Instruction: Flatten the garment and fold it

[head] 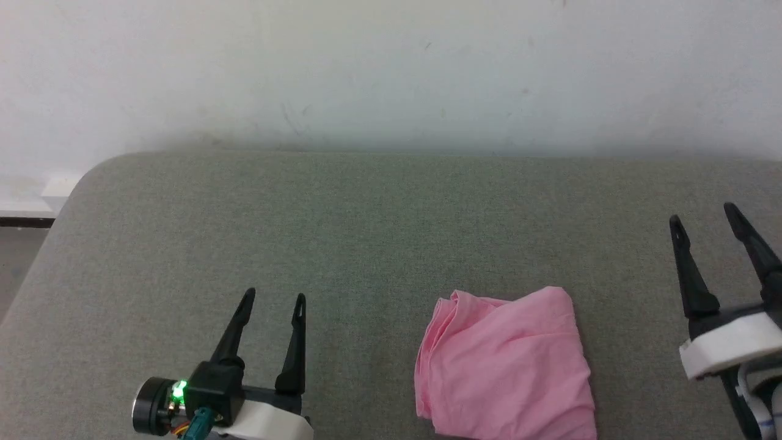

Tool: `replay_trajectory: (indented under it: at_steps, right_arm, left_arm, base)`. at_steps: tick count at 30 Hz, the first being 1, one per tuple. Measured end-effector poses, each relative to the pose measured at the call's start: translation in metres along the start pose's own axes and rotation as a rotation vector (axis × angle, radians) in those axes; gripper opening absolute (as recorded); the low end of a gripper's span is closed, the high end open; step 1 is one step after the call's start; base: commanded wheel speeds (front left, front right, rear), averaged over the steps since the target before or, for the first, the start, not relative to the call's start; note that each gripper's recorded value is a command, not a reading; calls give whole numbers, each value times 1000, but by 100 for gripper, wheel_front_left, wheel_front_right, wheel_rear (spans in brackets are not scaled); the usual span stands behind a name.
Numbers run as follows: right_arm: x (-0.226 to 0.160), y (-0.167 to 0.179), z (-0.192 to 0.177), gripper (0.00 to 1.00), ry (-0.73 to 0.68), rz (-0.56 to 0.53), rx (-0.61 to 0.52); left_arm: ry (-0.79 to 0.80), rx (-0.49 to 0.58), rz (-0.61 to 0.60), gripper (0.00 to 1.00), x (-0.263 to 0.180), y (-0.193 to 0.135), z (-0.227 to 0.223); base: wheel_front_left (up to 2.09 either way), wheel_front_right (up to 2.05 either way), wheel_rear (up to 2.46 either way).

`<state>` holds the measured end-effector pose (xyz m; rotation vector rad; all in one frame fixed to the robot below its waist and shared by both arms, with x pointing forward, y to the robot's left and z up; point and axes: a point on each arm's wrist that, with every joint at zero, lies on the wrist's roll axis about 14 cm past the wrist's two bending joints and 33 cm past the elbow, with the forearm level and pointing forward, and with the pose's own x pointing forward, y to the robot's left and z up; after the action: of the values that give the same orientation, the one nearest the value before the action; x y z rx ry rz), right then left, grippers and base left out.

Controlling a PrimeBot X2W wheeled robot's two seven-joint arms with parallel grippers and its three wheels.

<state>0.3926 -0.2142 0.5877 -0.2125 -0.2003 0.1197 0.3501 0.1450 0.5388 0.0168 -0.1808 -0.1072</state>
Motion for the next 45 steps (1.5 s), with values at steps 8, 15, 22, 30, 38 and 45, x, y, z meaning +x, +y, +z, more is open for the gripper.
replay_trajectory:
  at_steps: [8, 15, 22, 30, 38, 45]
  right_arm:
    - [-41, 15, -22, 100, 24, -77, 98]
    - [-53, 24, -30, 100, 49, -92, 137]
    - [-51, 30, -30, 100, 60, -69, 139]
    - [-53, 56, -77, 100, 370, 61, 216]
    - [-65, 90, -134, 100, 751, 204, 342]
    - [-80, 124, -170, 100, 988, 298, 394]
  left_arm:
    - [1, -14, -21, 100, 1, -6, -1]
    - [10, -24, -22, 100, -4, -7, -3]
    - [4, -28, -13, 100, -6, -5, 0]
    - [27, -39, -6, 100, -7, -3, -8]
    - [62, -38, 16, 100, -2, 2, -20]
    - [83, -26, 50, 100, -4, 13, -26]
  base:
    - [0, 0, 0]
    - [0, 0, 0]
    - [0, 0, 0]
    - [0, 0, 0]
    - [0, 0, 0]
    - [0, 0, 0]
